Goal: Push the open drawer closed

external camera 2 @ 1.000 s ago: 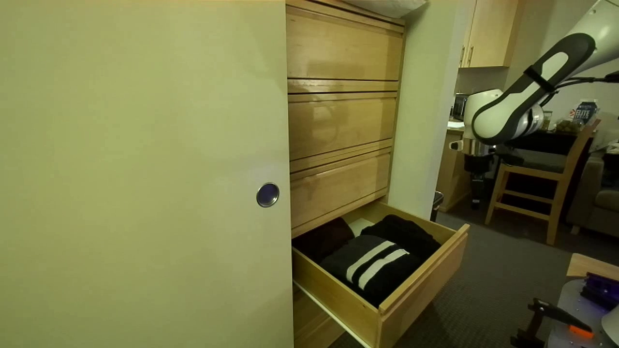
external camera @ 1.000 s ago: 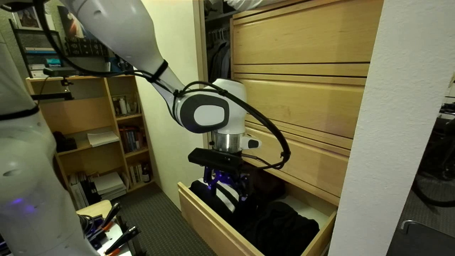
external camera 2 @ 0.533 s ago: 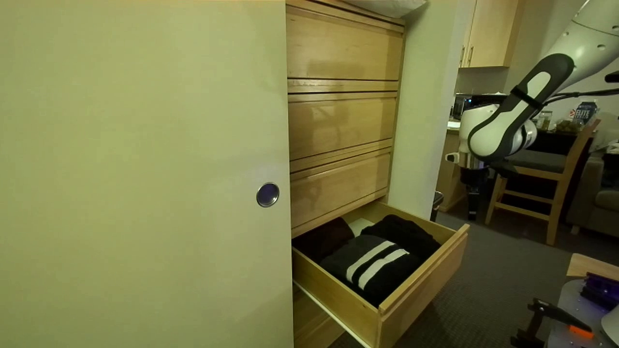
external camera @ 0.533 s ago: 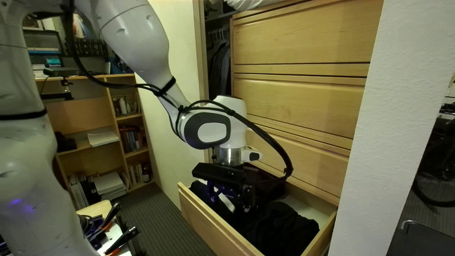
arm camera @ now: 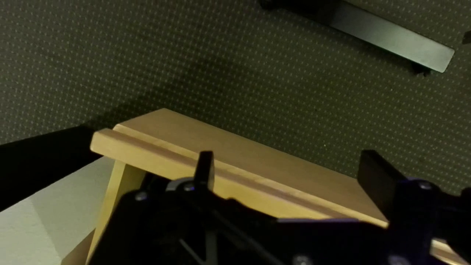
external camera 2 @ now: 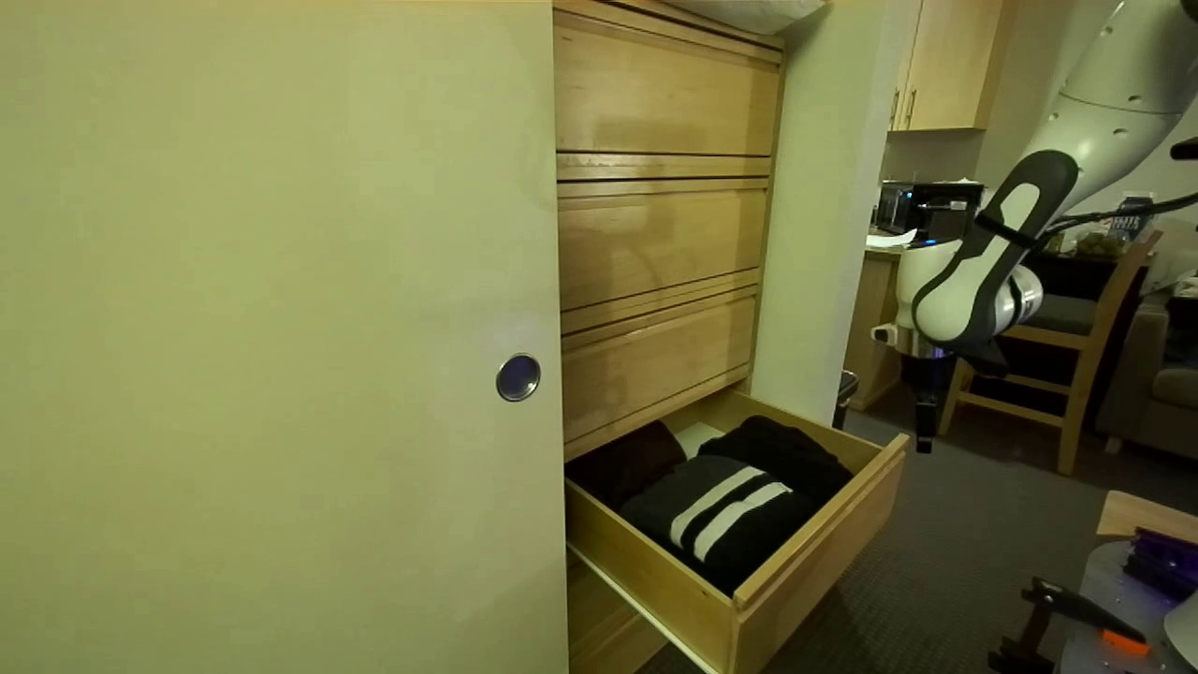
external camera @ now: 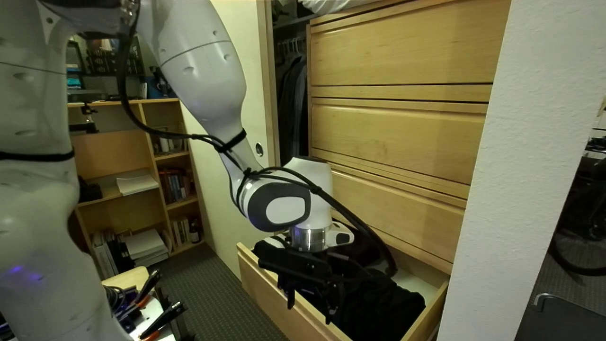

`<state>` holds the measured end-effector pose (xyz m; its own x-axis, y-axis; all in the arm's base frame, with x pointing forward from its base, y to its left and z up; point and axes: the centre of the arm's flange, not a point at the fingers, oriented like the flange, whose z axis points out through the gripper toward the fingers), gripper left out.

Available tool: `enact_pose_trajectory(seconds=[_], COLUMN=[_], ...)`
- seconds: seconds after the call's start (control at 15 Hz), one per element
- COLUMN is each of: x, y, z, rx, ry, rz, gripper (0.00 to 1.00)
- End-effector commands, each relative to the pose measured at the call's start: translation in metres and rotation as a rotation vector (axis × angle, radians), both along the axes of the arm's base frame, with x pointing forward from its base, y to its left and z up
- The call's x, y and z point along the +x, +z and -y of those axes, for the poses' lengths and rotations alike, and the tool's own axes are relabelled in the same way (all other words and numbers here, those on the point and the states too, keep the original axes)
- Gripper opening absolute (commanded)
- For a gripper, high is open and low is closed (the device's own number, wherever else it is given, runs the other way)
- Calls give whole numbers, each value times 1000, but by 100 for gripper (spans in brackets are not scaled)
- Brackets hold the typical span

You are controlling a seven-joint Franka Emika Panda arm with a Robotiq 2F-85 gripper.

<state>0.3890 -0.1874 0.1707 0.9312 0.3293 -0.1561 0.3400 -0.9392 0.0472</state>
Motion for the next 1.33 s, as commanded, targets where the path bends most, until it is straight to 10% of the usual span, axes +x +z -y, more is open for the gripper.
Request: enact_pose_trajectory(seconds=[0.0,0.93,1.27], x=[-12,-16,-23], y=[-20,-17,-59], z=[22,22,-46], rx=[-14,-7,39], ry=[27,-9,101], rz=[0,-25,-85], gripper=[100,100,100])
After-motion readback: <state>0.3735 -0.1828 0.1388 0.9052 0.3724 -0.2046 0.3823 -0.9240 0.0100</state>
